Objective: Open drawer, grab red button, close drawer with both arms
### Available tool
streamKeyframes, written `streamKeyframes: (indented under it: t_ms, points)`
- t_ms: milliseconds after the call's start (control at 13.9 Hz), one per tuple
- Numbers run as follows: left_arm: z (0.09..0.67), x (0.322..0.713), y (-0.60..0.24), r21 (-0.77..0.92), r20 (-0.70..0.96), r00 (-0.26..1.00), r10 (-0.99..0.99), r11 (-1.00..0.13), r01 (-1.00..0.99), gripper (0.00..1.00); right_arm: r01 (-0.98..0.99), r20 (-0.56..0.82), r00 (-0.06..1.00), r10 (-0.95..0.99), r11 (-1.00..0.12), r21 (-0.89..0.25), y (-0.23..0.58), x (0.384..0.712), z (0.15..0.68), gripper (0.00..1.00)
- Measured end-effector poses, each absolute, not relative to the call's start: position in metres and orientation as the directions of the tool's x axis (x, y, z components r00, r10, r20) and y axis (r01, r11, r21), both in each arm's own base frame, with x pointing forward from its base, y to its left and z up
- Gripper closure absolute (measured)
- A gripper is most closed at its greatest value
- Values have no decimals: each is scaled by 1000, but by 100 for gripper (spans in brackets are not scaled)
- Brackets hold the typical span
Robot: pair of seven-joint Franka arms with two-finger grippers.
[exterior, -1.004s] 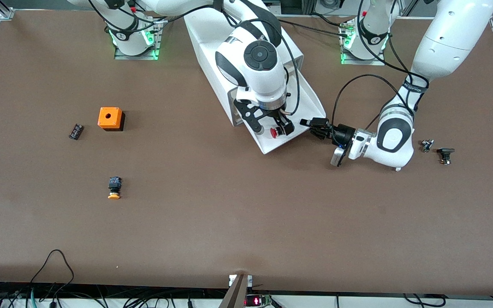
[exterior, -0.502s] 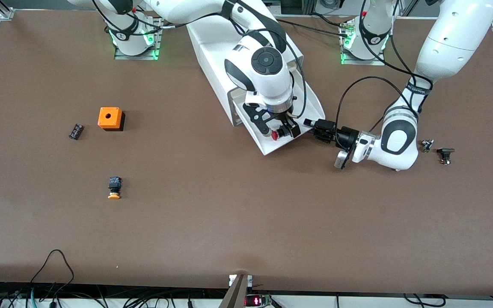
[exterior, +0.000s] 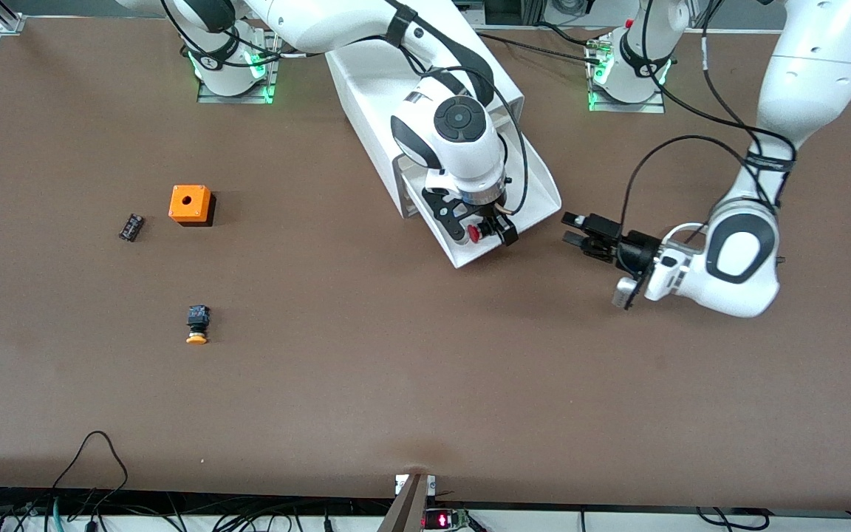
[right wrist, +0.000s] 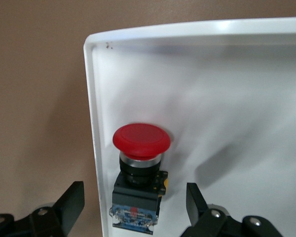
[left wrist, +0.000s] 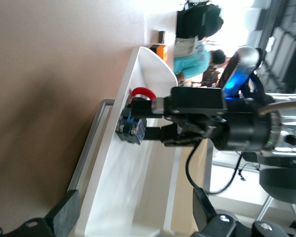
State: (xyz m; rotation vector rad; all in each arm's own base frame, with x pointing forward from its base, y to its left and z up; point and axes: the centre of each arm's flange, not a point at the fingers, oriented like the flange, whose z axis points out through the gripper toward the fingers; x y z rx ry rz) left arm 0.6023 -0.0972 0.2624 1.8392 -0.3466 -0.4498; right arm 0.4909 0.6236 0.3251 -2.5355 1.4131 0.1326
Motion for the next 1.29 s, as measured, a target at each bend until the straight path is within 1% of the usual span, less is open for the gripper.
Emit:
streamKeyframes:
  t_ms: [72,143,287,359,502,646,861,1004,1291]
  points:
    - [275,609,-89,941,-149,877,-457,-339,-17,0,-847,-193,530,-826,-506,-161,624,491,326,14]
    - [285,615,-84,924,-170,870,-462,-382,-22,0,-847,-193,530,-826,-506,-162,624,491,326,27]
    - [311,623,-75,862,-232,860,-455,-505,-35,0,-847,-194,530,-826,-506,-164,624,491,327,51]
    - [326,625,-72,816,-273,858,-435,-577,-33,0,-847,-194,530,-825,-505,-165,624,491,328,60]
    - [354,625,-68,705,-347,857,-382,-709,-31,0,-848,-192,529,-826,-505,-163,624,492,328,59]
    - [375,623,-64,586,-406,863,-300,-810,-6,0,-852,-183,523,-832,-502,-151,619,497,335,59]
    - [395,625,-60,379,-437,887,-145,-925,36,0,-849,-173,526,-833,-505,-153,598,524,371,59]
    - [406,627,-71,257,-416,908,-49,-964,66,0,-828,-165,557,-814,-530,-182,577,545,400,59]
    - [415,630,-92,118,-367,926,90,-983,143,0,-722,-139,689,-711,-659,-212,521,583,444,59]
